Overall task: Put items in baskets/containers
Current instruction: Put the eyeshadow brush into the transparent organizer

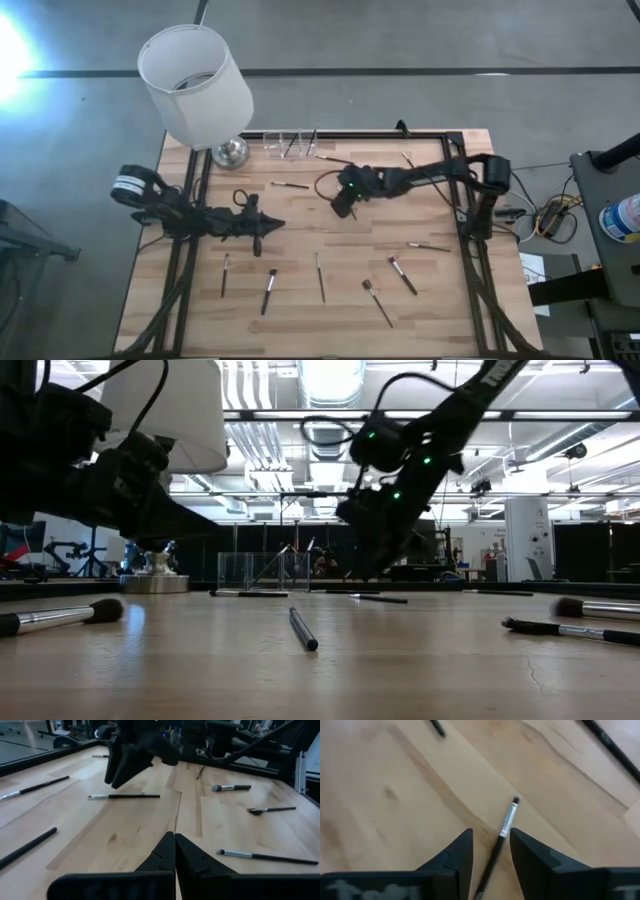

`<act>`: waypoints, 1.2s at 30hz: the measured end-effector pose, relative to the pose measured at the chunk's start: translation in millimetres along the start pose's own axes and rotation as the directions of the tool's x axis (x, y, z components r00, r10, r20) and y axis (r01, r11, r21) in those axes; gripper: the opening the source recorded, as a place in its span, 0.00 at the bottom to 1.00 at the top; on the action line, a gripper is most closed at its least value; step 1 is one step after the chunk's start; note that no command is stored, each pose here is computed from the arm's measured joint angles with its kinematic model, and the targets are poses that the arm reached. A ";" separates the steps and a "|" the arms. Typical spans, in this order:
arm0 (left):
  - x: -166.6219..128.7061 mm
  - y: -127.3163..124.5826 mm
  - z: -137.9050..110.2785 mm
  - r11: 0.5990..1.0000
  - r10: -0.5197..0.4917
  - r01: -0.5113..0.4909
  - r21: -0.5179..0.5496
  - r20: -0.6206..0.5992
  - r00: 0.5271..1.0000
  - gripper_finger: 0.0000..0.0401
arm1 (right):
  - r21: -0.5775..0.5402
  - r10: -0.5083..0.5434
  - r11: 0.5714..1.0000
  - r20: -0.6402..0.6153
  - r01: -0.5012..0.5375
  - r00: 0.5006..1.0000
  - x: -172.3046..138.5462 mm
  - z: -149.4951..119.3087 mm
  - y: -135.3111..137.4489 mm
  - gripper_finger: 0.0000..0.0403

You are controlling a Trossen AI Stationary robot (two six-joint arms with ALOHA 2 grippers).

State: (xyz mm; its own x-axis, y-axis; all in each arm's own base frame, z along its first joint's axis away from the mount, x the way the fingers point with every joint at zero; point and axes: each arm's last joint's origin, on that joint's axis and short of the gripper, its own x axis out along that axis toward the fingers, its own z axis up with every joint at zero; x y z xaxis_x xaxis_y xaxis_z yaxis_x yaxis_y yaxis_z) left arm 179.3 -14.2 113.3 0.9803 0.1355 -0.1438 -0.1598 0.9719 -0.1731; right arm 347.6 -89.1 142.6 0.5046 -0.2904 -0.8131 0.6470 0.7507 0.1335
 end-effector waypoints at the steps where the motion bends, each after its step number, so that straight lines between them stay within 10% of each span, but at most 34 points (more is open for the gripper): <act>1: -0.4 0.2 -0.2 1.000 0.001 -0.001 0.001 -0.002 1.000 0.00 | 0.002 -0.012 1.000 -0.003 0.012 1.000 4.0 4.7 1.2 0.31; 19: -0.8 1.0 -3.6 1.000 0.009 -0.008 0.002 -0.035 0.999 0.00 | -0.003 -0.152 0.988 -0.150 0.153 0.977 43.9 37.3 0.2 0.18; 36: 0.6 0.7 -2.4 0.999 0.018 -0.019 -0.047 -0.027 0.999 0.00 | -0.163 -0.167 0.973 -0.022 0.161 0.986 14.0 37.7 11.2 0.02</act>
State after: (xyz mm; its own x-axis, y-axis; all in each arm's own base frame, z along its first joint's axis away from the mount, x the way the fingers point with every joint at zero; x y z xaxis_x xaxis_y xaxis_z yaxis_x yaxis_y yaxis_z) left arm 179.6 -13.9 110.8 0.9738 0.1475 -0.1730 -0.1836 0.9589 -0.2162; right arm 383.5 -107.1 154.1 0.3767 -0.3986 -0.8362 0.6180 0.7806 -0.0937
